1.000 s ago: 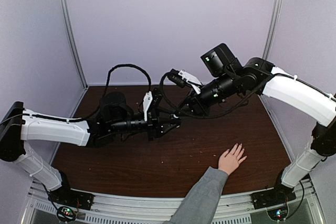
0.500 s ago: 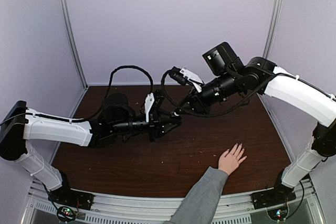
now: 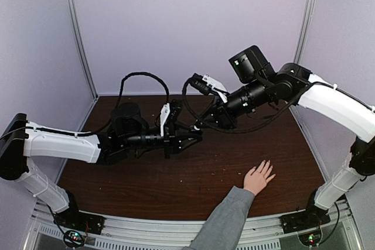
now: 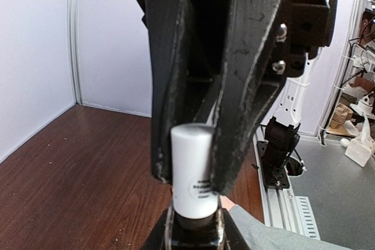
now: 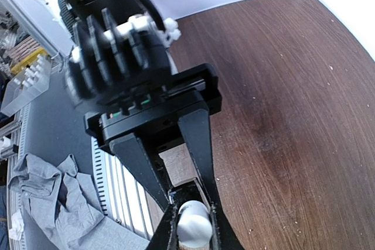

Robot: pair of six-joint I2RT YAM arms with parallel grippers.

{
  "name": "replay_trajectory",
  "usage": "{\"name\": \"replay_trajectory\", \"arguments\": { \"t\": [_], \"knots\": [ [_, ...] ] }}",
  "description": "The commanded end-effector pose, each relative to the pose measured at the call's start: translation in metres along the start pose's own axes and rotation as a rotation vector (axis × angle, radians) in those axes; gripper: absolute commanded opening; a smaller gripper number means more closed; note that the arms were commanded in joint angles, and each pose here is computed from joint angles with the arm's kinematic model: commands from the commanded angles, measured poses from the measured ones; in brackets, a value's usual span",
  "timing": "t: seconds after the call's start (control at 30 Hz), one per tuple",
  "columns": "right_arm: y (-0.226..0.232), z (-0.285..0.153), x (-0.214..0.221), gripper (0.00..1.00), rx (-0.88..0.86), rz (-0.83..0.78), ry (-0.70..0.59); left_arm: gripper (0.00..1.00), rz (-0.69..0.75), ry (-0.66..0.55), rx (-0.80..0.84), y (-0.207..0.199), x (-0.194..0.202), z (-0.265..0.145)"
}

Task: Paint the nails
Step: Unscrew the nail polish bottle cap from the nail polish bottle.

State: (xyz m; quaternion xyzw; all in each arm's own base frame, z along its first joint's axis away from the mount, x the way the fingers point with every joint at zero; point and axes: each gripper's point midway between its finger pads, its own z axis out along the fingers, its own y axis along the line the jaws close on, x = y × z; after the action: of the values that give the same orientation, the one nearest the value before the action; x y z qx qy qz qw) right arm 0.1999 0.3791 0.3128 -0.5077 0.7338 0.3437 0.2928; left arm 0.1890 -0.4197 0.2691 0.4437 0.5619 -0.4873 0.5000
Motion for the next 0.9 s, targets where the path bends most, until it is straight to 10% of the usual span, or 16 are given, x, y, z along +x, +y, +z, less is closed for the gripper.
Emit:
{"name": "replay_trajectory", "arguments": {
  "t": [0.0,0.6,0.87],
  "knots": [
    [0.032,-0.018,-0.008,0.08,-0.125,-0.091,-0.043,0.00,0.048,-0.084,0.138,-0.028,-0.030,-0.011],
    [0.095,-0.037,-0.008,0.02,-0.326,-0.365,-0.041,0.00,0.039,-0.154,0.517,-0.093,-0.066,-0.032],
    [0.074,-0.045,-0.024,0.46,-0.156,-0.347,-0.101,0.00,0.072,-0.147,0.298,-0.065,-0.057,-0.030]
  ]
}}
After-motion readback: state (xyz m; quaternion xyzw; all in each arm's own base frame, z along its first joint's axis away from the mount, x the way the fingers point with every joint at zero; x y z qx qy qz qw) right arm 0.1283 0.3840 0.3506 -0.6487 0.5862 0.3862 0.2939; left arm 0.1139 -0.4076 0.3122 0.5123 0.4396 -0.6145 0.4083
